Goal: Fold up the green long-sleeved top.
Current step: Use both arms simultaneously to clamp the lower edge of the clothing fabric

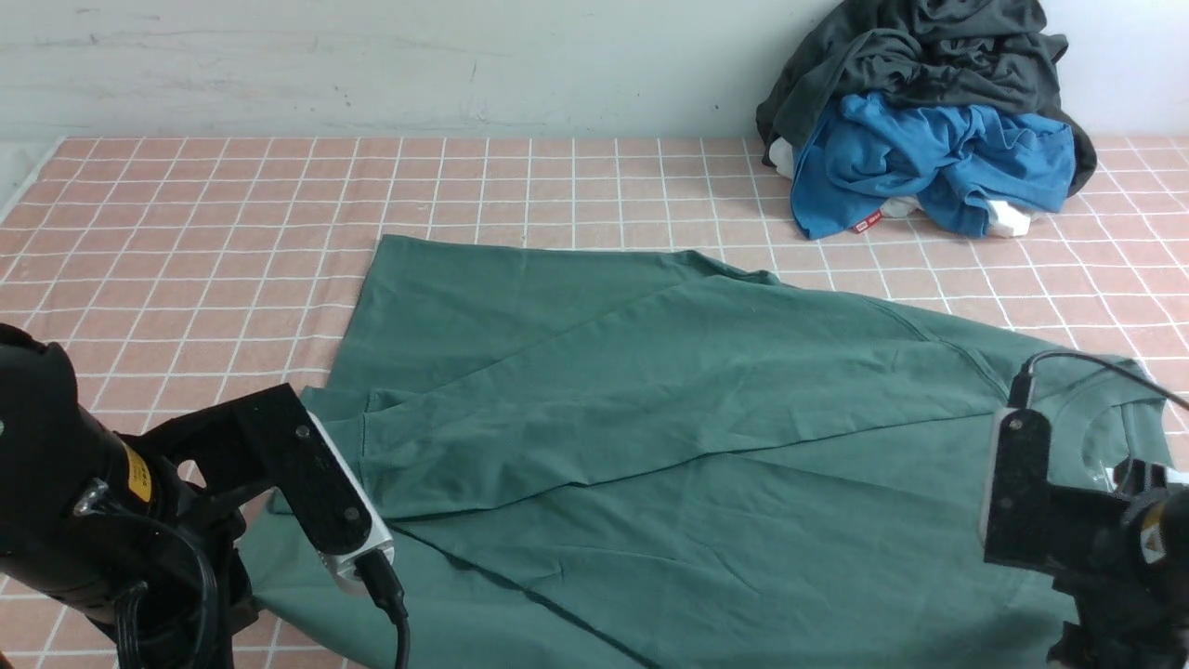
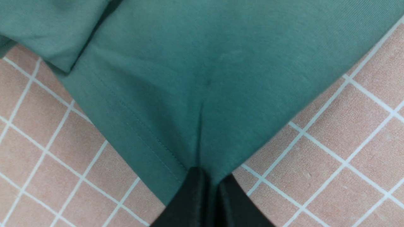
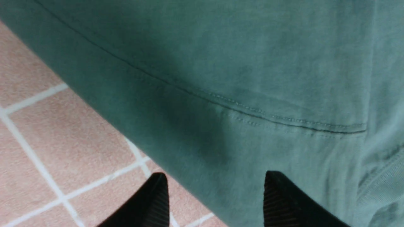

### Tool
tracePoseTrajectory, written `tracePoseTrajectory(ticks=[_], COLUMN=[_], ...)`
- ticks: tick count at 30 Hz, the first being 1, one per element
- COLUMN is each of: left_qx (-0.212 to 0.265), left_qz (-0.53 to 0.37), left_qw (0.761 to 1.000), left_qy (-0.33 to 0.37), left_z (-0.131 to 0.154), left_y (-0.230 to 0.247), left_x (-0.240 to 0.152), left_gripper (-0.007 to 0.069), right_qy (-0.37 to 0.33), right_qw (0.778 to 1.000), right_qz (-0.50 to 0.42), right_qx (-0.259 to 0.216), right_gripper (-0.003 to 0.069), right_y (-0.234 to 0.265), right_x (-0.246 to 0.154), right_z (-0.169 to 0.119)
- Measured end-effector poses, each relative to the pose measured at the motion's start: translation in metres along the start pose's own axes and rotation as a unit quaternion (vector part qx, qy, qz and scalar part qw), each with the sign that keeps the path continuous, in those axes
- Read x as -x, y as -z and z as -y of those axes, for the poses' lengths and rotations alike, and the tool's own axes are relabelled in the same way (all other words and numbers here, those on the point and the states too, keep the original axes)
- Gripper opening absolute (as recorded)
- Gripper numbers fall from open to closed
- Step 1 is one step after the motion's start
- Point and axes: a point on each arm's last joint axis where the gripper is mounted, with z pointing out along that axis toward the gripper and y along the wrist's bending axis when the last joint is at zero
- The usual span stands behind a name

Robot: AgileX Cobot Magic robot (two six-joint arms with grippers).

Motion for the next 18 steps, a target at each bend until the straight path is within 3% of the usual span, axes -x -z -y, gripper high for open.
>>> tracePoseTrajectory(ticks=[7,12,18], left_qx=[-0.006,-0.012,-0.02], left_qz=[0.005,0.011,0.021], left_qw=[1.0,1.0,0.999], left_qy=[0.005,0.012,0.022], left_z=[0.001,0.002,0.004], left_y=[0.0,0.0,0.0], left_x=[0.001,0.002,0.004], left_gripper=[0.0006,0.0006,0.0006], right_qy=[0.01,-0.037,-0.088], right_qw=[1.0,0.999,0.996], right_qz=[-0.015,-0.013,-0.007], right_qx=[0.02,0.013,-0.005], right_gripper=[0.0238,0.0046,-0.0006], right_y=[-0.025,-0.021,0.0], right_x=[0.004,0.006,0.009], right_z=[0.001,0.005,0.016])
